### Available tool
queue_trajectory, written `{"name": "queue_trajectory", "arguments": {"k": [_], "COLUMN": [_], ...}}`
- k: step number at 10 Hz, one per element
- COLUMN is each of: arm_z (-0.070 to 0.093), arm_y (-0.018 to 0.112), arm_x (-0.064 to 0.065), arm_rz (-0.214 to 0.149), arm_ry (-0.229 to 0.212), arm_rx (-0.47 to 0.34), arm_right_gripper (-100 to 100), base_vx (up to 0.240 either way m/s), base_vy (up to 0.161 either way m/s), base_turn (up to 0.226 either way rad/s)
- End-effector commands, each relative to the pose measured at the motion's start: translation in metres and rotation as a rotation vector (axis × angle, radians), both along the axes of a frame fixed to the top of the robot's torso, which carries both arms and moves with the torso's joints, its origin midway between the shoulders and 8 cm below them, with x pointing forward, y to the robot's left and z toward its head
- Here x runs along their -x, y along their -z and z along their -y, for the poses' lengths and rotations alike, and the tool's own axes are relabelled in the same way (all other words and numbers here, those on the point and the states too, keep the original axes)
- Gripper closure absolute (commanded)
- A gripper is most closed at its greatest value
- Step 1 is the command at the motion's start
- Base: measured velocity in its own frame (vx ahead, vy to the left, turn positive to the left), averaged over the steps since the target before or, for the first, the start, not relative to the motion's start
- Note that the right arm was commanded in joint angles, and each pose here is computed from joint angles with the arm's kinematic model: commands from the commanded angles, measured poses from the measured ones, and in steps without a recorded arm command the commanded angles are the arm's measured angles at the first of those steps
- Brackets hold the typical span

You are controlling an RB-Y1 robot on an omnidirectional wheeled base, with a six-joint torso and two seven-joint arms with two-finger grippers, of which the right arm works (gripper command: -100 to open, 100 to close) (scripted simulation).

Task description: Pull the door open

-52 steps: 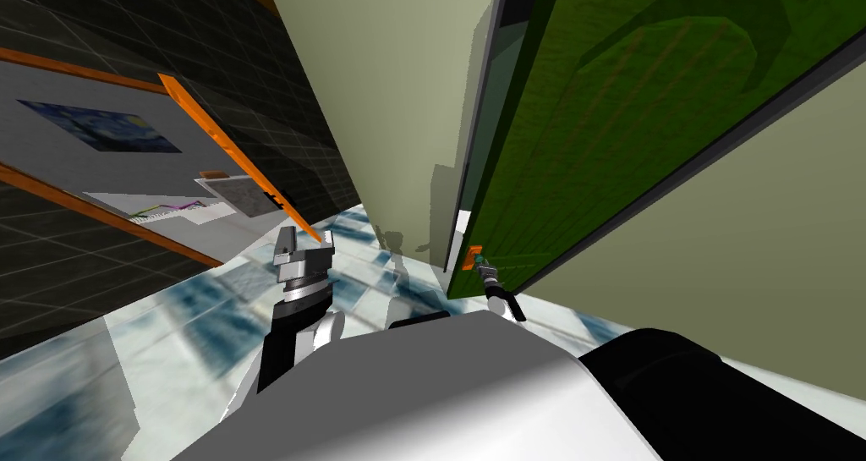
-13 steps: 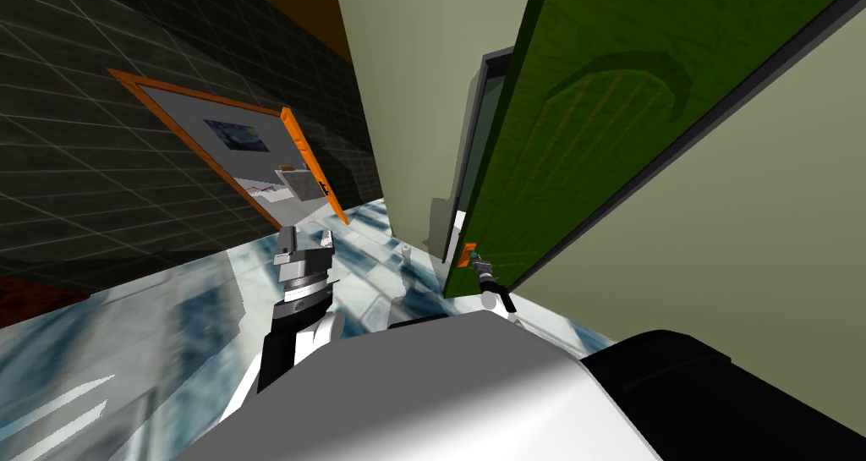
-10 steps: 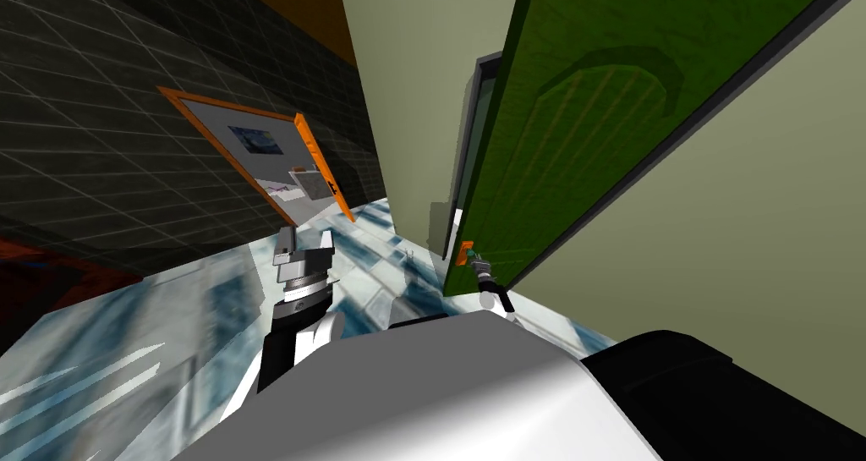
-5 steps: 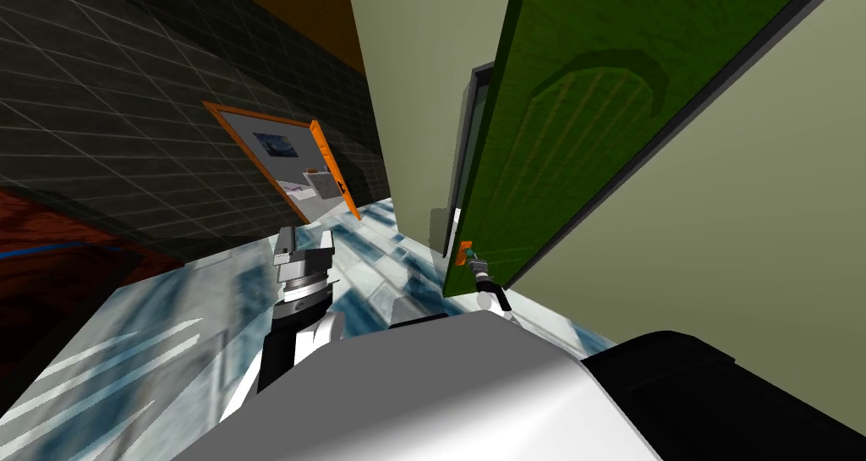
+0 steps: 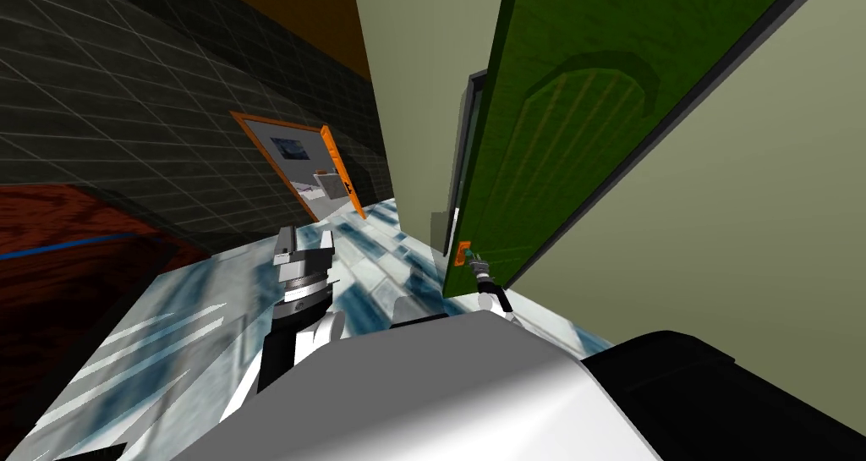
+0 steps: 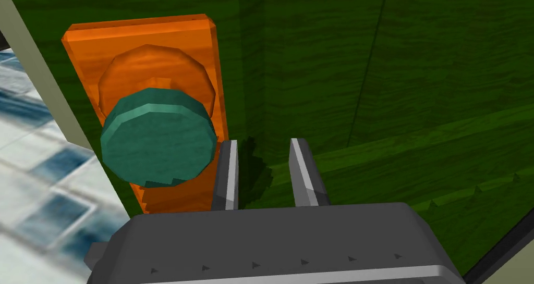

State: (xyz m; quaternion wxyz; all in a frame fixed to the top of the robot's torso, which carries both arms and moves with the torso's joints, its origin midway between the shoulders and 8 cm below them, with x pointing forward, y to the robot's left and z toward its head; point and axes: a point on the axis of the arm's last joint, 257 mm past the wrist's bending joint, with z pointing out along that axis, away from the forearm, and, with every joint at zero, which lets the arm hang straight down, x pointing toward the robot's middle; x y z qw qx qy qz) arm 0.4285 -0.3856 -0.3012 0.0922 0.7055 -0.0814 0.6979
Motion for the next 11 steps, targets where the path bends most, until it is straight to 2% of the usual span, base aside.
{"name": "queue_trajectory", "arguments": {"k": [1, 2, 3, 8, 9, 11], "arm_z": [0.000, 0.009, 0.009, 0.009, -0.002, -0.011], "arm_y": [-0.004, 0.002, 0.002, 0.002, 0.000, -0.001], "arm_x": [-0.004, 0.002, 0.002, 0.002, 0.001, -0.001], "arm_rz": [0.003, -0.010, -0.010, -0.010, -0.005, -0.001], "arm_ry": [-0.007, 0.010, 0.010, 0.010, -0.017, -0.041], "arm_rx": [-0.021, -0.007, -0.007, -0.007, -0.007, -0.009], "arm_right_gripper": [-100, -100, 100, 100, -100, -100], "base_vx": [0.114, 0.055, -0.009, -0.009, -0.145, -0.214], "base_vy": [0.094, 0.014, -0.021, -0.001, 0.008, -0.057], "base_turn": [-0.048, -0.069, 0.032, 0.007, 0.143, 0.140]}}
